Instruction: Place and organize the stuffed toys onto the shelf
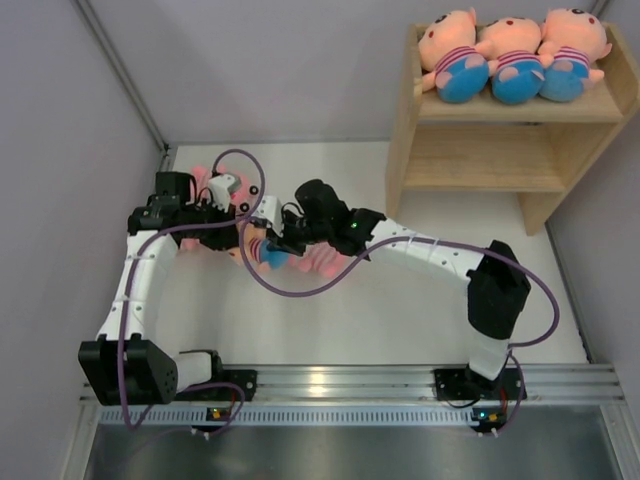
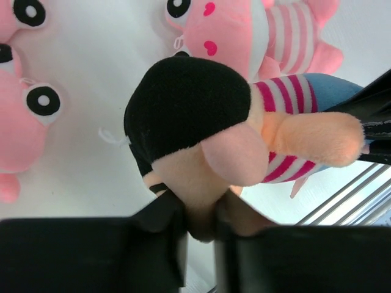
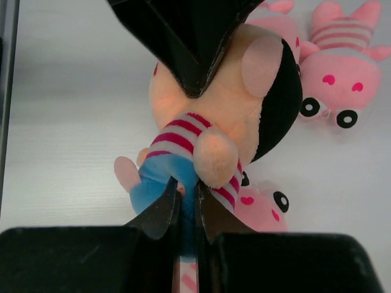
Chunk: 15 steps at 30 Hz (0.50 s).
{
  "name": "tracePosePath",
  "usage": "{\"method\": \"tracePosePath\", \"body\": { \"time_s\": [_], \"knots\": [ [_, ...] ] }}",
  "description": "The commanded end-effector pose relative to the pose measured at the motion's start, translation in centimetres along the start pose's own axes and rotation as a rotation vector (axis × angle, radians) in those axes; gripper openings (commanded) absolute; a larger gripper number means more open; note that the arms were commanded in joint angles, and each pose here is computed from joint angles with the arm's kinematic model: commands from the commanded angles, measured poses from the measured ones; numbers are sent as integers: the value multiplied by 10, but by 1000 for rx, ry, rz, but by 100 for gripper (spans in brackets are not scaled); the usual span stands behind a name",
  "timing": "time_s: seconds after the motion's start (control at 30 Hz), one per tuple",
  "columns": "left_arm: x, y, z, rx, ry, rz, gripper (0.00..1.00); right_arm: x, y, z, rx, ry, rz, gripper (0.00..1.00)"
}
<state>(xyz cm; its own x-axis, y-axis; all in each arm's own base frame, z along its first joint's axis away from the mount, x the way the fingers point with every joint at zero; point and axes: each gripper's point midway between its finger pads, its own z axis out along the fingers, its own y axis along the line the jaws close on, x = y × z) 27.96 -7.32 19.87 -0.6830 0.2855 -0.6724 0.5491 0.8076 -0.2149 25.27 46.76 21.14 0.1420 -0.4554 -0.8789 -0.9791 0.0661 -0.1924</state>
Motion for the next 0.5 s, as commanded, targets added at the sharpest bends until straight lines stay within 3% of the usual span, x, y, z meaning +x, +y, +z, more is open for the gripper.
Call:
{"method": "tracePosePath", "body": {
  "time_s": [0.0,0.1,0.17,0.23,0.33,0.47],
  "knots": [
    [-26,-4,-18,-32,-71,3,38,-12,-21,-15,64,43,-6,0],
    [-30,4,-27,-104,-73,3,63,-31,-50,-44,130,19,-4,0],
    [-37,9,-38,-159,-89,8,85,-40,-67,-65,170,14,-7,0],
    [-45,12,-52,-216,-111,16,94,-61,-112,-104,281,-17,-1,0],
    [-56,16,-69,-278,-138,30,99,-78,-149,-142,384,-43,0,0],
    [-55,21,-77,-328,-138,39,99,-133,-196,-218,545,-181,-24,0]
  ]
}}
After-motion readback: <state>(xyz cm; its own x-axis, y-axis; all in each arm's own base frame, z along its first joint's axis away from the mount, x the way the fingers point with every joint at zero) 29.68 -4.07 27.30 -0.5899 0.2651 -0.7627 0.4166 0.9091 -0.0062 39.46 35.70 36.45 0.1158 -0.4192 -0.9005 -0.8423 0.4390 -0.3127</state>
